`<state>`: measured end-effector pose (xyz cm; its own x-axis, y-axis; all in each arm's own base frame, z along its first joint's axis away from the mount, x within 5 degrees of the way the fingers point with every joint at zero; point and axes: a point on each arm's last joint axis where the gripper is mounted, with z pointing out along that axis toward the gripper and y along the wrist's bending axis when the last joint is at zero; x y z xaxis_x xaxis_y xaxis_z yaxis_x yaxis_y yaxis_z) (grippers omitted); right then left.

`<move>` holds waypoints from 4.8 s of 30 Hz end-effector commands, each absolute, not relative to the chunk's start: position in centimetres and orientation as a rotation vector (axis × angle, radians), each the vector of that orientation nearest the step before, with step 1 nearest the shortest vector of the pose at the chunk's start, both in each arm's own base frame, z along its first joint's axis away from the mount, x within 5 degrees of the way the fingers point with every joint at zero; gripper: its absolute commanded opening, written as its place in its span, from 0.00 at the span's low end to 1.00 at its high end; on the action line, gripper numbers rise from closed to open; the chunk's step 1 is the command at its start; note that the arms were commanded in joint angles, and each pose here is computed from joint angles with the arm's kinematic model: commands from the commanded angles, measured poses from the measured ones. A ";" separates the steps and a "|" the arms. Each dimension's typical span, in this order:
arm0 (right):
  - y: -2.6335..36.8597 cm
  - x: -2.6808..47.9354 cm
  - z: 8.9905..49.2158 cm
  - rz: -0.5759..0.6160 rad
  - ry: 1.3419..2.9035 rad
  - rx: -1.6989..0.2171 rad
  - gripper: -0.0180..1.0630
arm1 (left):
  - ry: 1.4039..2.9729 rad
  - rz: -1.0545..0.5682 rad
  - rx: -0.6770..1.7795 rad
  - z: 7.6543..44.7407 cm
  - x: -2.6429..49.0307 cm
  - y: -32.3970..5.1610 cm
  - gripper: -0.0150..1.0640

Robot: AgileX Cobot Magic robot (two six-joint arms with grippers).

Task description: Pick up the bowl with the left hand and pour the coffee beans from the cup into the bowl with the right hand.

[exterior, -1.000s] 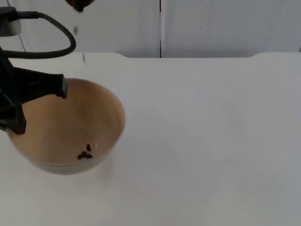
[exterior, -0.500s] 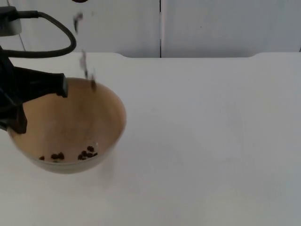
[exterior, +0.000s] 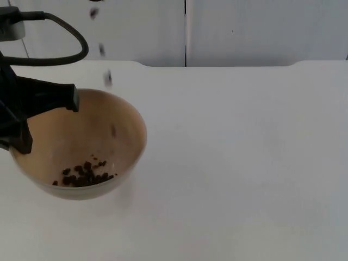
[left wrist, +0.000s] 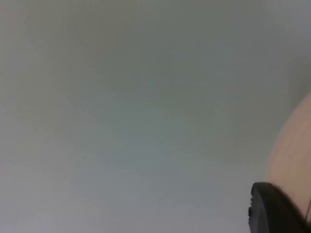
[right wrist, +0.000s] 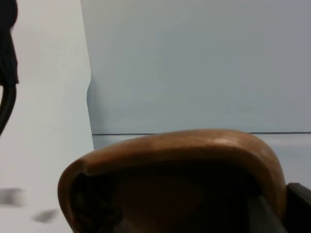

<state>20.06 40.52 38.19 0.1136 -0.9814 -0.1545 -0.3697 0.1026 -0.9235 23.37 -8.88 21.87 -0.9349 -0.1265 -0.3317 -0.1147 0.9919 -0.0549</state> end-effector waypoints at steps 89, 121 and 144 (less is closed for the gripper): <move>35.5 28.0 35.0 -0.169 2.113 -1.265 0.02 | 2.765 -0.091 -0.175 22.3 23.4 -9.2 0.01; 27.1 35.7 33.2 0.166 2.506 -0.933 0.02 | 2.731 -0.190 -0.060 22.3 23.9 -9.9 0.01; 21.7 36.5 19.7 0.137 2.788 -0.737 0.02 | 2.873 -0.148 -0.055 14.1 26.9 -11.4 0.01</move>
